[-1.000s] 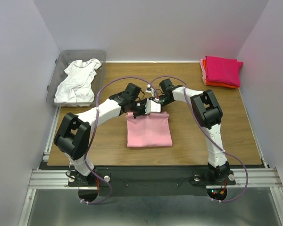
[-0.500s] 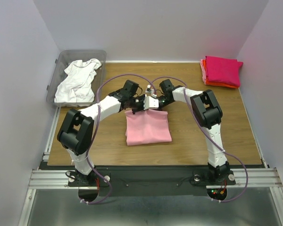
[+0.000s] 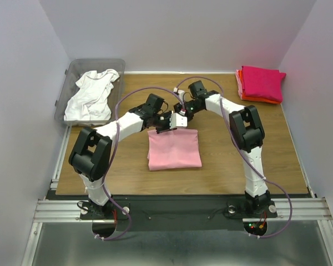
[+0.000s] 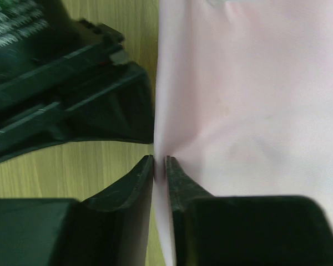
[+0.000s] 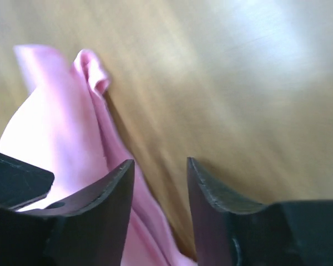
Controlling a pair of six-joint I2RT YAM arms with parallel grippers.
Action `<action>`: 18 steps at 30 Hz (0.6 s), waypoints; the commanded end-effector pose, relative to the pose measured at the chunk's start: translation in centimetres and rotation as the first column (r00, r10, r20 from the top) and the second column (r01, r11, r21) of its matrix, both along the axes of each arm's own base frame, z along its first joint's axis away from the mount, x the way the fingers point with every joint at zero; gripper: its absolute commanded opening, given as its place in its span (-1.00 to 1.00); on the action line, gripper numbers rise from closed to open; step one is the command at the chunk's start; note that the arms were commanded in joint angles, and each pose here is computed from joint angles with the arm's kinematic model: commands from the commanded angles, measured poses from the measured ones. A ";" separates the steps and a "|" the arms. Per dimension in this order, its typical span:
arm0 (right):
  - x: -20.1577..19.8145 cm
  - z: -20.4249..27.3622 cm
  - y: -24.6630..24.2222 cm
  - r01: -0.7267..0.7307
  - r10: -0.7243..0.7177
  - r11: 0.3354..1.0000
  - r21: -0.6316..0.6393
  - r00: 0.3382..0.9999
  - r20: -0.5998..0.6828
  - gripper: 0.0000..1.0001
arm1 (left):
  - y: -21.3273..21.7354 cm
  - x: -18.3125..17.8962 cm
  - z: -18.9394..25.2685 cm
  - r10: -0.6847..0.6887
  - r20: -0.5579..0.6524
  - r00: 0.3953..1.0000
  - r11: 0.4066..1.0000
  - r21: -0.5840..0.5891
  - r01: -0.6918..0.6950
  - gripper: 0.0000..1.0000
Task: Fold and stack the t-shirts
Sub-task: Fold the tshirt
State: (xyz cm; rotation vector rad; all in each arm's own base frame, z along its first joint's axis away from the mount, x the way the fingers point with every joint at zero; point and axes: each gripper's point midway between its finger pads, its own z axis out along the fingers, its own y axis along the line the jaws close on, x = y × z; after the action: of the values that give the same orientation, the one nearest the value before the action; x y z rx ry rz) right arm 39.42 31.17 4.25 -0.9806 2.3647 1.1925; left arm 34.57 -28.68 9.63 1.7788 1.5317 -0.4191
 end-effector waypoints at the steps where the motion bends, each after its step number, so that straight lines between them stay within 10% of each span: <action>1: 5.6 6.3 -2.2 0.127 -0.109 0.991 -0.050 0.957 0.269 0.01 | -0.7 1.8 3.9 0.025 0.075 0.997 0.998 -0.052 -0.021 -0.31; 9: 7.1 16.2 -7.5 0.275 -0.252 0.961 0.009 0.869 0.426 0.05 | 2.6 4.3 12.8 0.258 -0.037 0.966 0.929 -0.265 -0.258 -0.15; 18: -5.6 13.0 -5.2 0.191 -0.188 0.971 0.141 0.982 -0.031 0.00 | 2.4 -3.6 7.4 0.272 -0.620 0.736 0.787 -0.297 -0.541 -0.16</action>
State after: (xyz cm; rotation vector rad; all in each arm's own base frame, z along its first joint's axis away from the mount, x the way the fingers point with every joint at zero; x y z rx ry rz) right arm 38.49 23.74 20.42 -0.7512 2.1579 0.9892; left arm 34.87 -24.45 18.50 1.1267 1.8126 -0.7161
